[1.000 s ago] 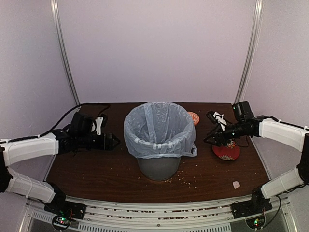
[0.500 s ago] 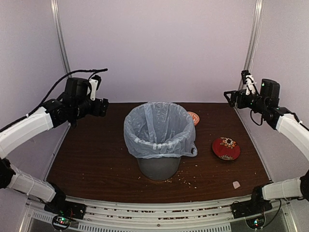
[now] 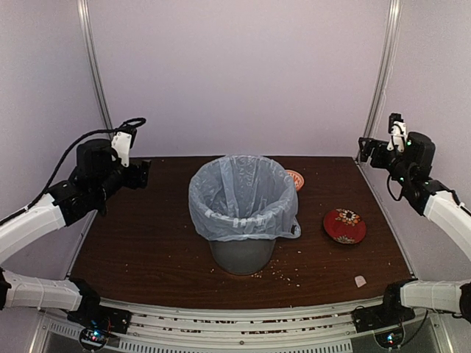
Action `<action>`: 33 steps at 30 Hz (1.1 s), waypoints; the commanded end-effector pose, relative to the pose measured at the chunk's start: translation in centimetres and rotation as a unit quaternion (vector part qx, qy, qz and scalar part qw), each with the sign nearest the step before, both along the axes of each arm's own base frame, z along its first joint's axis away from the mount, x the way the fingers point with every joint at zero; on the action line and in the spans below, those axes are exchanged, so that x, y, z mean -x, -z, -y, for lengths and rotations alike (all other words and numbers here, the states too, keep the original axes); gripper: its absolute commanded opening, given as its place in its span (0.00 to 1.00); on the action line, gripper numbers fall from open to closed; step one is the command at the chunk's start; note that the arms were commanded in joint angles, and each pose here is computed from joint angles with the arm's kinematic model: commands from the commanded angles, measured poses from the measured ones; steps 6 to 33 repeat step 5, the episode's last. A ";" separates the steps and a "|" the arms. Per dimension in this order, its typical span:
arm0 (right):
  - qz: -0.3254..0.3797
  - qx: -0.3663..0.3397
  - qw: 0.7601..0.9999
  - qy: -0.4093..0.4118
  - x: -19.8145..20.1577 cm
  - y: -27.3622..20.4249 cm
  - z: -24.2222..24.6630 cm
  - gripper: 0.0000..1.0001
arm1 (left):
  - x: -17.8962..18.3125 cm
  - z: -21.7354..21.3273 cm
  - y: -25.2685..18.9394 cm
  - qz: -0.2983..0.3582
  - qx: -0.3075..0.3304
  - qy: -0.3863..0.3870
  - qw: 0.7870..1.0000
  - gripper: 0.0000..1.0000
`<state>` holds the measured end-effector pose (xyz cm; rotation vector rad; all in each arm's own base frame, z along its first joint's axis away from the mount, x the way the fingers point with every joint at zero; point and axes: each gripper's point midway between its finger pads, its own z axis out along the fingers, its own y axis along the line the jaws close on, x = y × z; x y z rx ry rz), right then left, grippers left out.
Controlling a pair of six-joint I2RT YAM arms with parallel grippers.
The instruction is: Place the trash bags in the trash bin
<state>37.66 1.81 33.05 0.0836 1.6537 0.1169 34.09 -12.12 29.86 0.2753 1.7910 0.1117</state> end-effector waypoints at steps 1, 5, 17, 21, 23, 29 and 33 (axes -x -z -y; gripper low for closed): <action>0.042 0.008 0.999 0.013 0.9 -2.2 0.5 1.00 | -0.2 -0.2 -1.6 0.029 0.008 -0.004 1.000 0.89; 0.029 0.008 1.000 0.001 0.5 -1.5 0.1 1.00 | -0.2 0.0 -1.6 0.027 0.008 0.003 1.000 0.88; 0.029 0.008 1.000 0.001 0.5 -1.5 0.1 1.00 | -0.2 0.0 -1.6 0.027 0.008 0.003 1.000 0.88; 0.029 0.008 1.000 0.001 0.5 -1.5 0.1 1.00 | -0.2 0.0 -1.6 0.027 0.008 0.003 1.000 0.88; 0.029 0.008 1.000 0.001 0.5 -1.5 0.1 1.00 | -0.2 0.0 -1.6 0.027 0.008 0.003 1.000 0.88; 0.029 0.008 1.000 0.001 0.5 -1.5 0.1 1.00 | -0.2 0.0 -1.6 0.027 0.008 0.003 1.000 0.88; 0.029 0.008 1.000 0.001 0.5 -1.5 0.1 1.00 | -0.2 0.0 -1.6 0.027 0.008 0.003 1.000 0.88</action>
